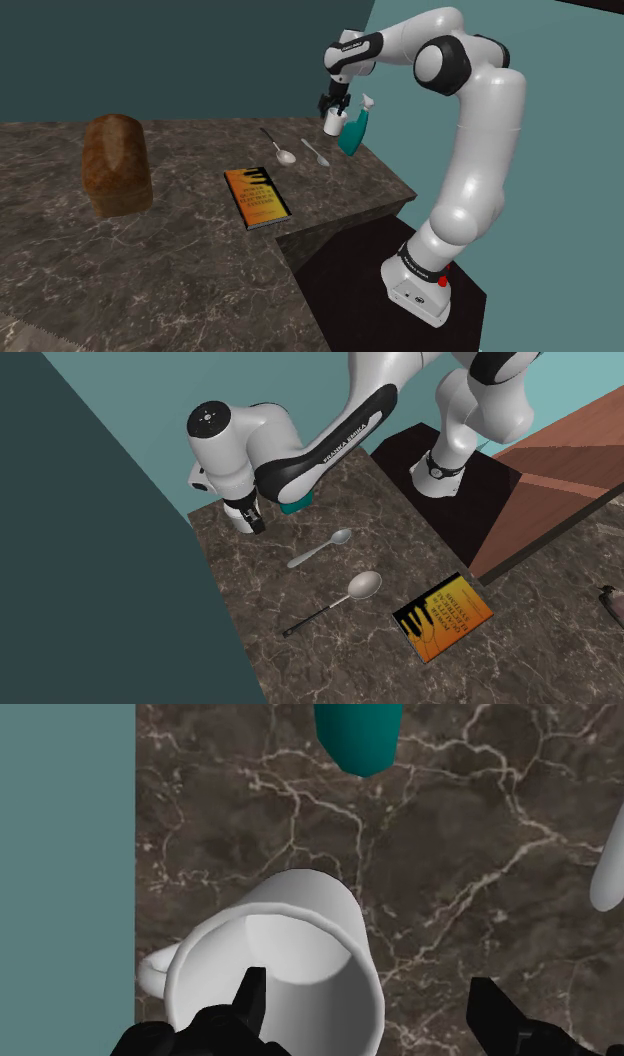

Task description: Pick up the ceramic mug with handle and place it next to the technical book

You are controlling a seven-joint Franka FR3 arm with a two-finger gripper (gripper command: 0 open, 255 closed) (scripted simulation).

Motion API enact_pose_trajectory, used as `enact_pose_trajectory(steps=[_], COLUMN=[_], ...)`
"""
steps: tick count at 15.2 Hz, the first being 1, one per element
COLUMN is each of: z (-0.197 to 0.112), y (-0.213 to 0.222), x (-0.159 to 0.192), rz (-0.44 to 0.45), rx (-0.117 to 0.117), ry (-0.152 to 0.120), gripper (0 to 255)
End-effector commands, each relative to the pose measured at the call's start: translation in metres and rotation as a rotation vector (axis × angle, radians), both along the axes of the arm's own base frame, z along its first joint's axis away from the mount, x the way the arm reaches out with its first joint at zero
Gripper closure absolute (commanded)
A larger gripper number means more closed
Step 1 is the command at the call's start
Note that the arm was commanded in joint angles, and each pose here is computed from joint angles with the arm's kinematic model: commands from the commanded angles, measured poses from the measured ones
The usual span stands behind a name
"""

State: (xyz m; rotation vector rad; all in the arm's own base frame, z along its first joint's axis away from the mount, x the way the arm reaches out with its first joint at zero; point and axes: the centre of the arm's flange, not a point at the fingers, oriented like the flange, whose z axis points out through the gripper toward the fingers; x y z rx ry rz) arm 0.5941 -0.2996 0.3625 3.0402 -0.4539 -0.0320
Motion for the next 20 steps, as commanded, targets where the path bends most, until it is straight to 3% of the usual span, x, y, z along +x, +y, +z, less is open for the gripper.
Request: enact_pose_trajectory(steps=[1,9,10,20], z=[-0.0109,-0.0139,-0.0139,-0.0087], y=[-0.0001,-0.0003,-0.0003,-0.0003], x=[-0.0003,-0.0004,-0.0004,-0.0004], rz=[0.0,0.0,0.0,0.0], rx=[0.0,0.0,0.0,0.0], ry=[0.0,0.0,0.0,0.0], gripper=[0,0,255,255])
